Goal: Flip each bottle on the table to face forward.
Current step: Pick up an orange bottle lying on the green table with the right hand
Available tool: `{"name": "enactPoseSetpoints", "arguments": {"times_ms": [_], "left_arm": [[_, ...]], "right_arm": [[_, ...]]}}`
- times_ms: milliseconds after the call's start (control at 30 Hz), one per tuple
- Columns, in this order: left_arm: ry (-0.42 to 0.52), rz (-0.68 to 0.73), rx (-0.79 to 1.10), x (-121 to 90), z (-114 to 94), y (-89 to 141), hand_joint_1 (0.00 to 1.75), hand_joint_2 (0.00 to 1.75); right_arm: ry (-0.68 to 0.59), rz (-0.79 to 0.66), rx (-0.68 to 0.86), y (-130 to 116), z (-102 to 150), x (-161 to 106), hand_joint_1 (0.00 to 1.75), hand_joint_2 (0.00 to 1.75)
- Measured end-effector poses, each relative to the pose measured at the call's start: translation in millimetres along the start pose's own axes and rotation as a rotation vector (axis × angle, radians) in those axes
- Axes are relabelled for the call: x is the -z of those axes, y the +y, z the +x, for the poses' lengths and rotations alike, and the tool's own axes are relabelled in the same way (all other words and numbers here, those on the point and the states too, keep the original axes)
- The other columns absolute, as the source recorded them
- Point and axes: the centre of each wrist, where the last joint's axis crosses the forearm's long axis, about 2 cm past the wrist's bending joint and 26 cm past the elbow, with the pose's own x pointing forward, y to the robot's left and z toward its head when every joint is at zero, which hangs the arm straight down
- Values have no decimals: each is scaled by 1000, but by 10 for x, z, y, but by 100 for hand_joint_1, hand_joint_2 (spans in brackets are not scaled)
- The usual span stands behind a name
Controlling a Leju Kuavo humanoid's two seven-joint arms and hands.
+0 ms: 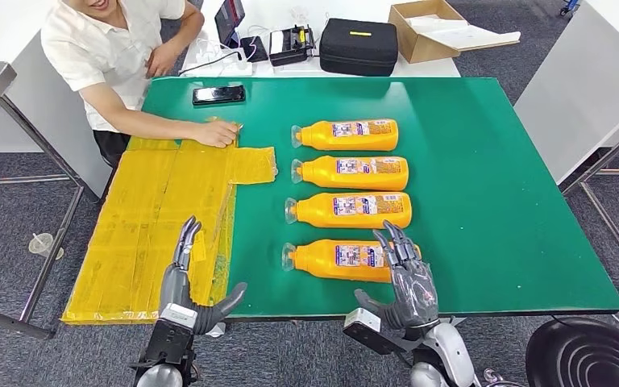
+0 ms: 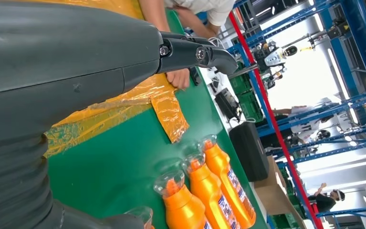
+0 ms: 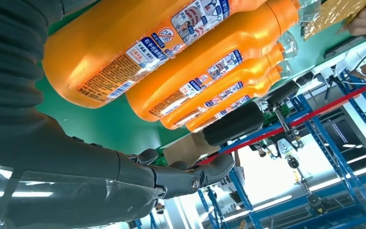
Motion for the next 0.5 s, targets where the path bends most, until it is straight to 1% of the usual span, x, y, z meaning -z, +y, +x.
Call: {"name": "enactPoseSetpoints", "arguments": {"times_ms": [200, 333, 500], "left_arm": [[-6, -12, -9, 39, 2, -10, 0, 175], [-14, -16, -28, 115, 4, -31, 0, 175], [-22, -21, -52, 202, -6, -52, 0, 175]], "right_arm": [[-13, 72, -64, -40, -81, 30, 0, 175], [-34, 121, -147, -147, -249, 120, 0, 175], [-44, 165, -213, -302, -447, 268, 0, 175]]}}
